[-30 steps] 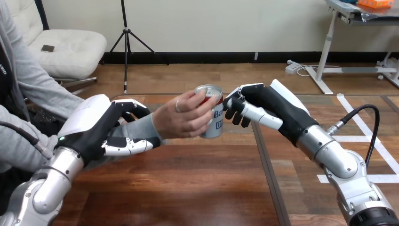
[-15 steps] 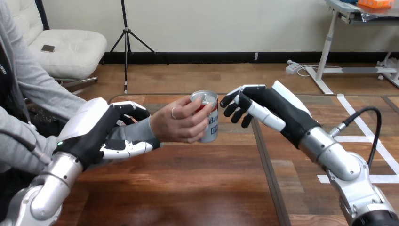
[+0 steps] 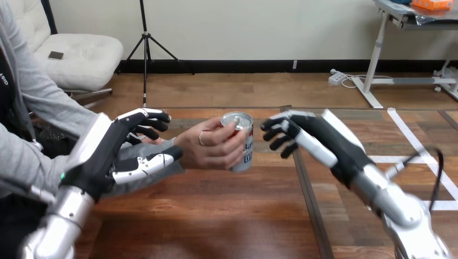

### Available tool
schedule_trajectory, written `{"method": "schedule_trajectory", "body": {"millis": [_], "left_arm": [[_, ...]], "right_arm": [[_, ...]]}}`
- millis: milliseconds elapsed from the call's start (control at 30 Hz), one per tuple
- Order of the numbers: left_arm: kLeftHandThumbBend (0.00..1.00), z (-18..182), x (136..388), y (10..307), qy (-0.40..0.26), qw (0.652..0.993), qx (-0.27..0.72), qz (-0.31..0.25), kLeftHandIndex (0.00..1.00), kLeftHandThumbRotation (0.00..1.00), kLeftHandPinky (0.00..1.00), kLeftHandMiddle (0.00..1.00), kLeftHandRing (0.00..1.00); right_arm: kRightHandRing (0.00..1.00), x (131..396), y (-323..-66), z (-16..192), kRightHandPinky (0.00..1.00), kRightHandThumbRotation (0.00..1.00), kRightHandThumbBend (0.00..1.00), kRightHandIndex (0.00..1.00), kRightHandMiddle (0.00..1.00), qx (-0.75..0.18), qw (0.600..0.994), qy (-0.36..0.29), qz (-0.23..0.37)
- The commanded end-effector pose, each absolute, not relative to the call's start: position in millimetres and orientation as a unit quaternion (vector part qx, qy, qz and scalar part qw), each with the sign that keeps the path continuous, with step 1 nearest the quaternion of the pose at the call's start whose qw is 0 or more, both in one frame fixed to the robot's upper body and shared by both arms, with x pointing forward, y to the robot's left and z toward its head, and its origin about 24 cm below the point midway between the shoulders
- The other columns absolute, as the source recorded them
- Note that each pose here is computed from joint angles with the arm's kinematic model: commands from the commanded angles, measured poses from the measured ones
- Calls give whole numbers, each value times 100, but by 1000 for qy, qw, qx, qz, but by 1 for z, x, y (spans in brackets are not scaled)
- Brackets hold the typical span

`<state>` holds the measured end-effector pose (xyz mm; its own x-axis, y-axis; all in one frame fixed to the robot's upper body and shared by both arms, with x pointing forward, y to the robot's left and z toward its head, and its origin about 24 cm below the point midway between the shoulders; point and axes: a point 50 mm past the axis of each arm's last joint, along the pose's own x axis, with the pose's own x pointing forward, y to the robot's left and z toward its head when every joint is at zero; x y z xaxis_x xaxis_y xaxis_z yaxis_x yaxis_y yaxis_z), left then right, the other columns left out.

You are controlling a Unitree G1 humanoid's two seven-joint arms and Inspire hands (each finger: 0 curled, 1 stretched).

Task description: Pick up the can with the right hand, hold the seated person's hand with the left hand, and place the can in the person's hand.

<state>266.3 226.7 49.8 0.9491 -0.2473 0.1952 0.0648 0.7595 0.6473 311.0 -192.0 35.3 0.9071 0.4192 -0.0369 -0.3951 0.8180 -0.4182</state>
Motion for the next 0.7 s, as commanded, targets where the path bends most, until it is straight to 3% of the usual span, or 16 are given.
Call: {"method": "schedule_trajectory", "body": {"millis": [0, 167, 667], "left_arm": [[56, 45, 264, 221, -165, 944, 280, -52, 75, 65, 58, 73, 71], [53, 34, 256, 218, -161, 956, 242, -26, 77, 72, 62, 76, 74], [61, 8, 239, 216, -135, 972, 194, -4, 84, 96, 76, 86, 85]], "right_arm": [[73, 310, -193, 45, 64, 100, 95, 76, 75, -191, 959, -61, 200], [76, 301, -194, 37, 68, 100, 96, 79, 79, -171, 964, -55, 195], [85, 276, -194, 14, 78, 100, 95, 88, 87, -105, 976, -34, 186]]}}
